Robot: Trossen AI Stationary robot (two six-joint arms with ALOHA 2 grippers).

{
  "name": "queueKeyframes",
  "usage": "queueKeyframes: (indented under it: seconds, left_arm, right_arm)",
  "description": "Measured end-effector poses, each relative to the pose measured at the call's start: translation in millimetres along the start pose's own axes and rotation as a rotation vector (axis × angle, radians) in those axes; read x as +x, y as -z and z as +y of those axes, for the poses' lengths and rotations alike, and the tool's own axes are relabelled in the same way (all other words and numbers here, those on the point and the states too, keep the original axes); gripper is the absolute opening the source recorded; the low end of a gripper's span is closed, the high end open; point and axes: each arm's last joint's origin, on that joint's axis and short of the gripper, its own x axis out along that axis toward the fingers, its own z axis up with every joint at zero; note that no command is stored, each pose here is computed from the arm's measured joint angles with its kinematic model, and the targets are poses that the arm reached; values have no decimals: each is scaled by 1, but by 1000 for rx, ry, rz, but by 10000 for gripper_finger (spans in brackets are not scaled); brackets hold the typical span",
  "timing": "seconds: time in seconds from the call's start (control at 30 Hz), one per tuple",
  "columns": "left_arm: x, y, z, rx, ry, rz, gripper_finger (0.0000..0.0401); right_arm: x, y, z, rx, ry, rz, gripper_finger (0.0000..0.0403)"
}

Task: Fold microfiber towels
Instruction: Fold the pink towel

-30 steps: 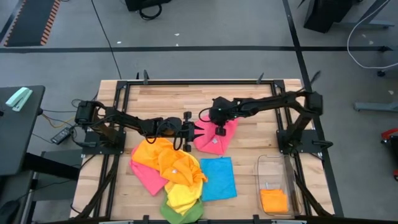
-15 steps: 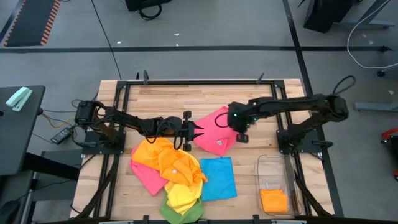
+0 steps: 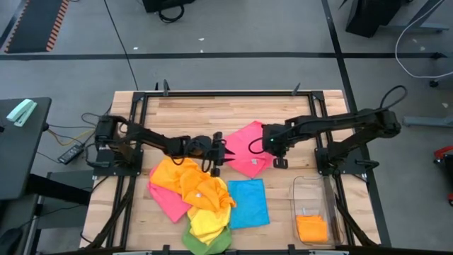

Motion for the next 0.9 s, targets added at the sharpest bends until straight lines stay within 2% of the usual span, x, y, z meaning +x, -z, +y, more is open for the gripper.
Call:
queueKeyframes:
  seconds: [0.07, 0.27, 0.47, 0.63, 0.77, 0.9]
  left_arm:
    - [13, 0, -3, -35, 6, 22, 107]
    - [56, -7, -12, -27, 37, 135, 108]
    - [92, -15, -5, -56, 26, 237, 122]
    - [105, -21, 1, -93, 63, 277, 168]
    - [105, -20, 6, -142, 165, 270, 205]
    - [107, -16, 10, -161, 167, 279, 223]
  right_arm:
    - [6, -1, -1, 13, 18, -21, 42]
    - [26, 9, -1, 22, 21, -34, 42]
    - [38, 19, -2, 37, 21, -32, 42]
    - [42, 21, -2, 46, 20, -43, 42]
    - [42, 17, 0, 43, 16, -82, 42]
    - [41, 14, 4, 6, 8, -119, 42]
